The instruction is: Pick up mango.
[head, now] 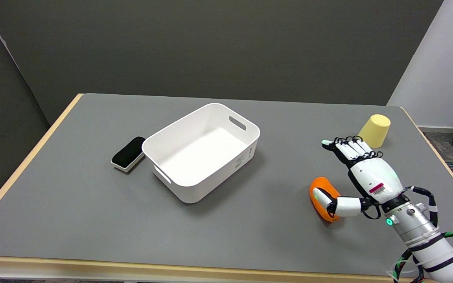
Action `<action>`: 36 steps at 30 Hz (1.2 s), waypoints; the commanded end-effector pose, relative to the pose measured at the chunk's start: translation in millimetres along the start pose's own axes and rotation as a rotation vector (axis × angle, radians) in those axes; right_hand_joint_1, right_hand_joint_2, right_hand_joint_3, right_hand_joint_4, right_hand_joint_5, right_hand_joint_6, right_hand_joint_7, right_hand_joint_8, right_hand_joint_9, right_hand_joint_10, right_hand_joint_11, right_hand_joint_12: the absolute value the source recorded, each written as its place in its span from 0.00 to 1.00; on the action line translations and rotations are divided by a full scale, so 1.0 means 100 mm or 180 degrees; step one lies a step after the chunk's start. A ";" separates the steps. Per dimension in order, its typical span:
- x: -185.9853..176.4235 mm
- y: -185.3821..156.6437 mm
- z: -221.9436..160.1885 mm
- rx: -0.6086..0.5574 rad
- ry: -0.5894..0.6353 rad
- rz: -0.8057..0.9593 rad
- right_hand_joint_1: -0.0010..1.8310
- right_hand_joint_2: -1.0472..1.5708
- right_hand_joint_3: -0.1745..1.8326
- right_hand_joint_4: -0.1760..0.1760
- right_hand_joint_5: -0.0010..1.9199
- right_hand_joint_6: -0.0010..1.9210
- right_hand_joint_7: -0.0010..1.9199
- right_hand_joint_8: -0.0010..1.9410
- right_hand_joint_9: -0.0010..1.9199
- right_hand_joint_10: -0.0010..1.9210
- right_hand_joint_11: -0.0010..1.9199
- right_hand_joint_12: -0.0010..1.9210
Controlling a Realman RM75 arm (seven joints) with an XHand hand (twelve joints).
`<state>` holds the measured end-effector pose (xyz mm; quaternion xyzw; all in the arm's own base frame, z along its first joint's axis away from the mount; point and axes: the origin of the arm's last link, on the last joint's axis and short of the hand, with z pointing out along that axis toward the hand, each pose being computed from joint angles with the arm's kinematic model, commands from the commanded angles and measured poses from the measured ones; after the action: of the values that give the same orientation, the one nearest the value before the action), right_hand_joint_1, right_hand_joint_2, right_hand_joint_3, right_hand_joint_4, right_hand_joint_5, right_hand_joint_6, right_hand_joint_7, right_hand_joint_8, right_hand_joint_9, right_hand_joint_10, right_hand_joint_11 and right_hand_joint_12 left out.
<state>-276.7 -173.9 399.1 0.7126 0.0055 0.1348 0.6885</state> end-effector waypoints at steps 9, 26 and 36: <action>-0.21 -0.53 -0.19 -0.0763 -0.0021 -0.0489 0.20 0.63 0.45 0.00 0.10 0.25 0.15 0.26 0.07 0.47 0.00 0.66; -0.36 -0.15 -0.36 -0.1441 -0.0039 -0.0365 0.19 0.64 0.45 0.00 0.09 0.26 0.15 0.27 0.07 0.48 0.00 0.65; -0.46 -0.22 -0.36 -0.1443 -0.0162 -0.0229 0.20 0.64 0.45 0.00 0.09 0.26 0.15 0.27 0.07 0.47 0.00 0.65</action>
<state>-307.6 -151.3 369.3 0.5751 0.0148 0.0973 0.8122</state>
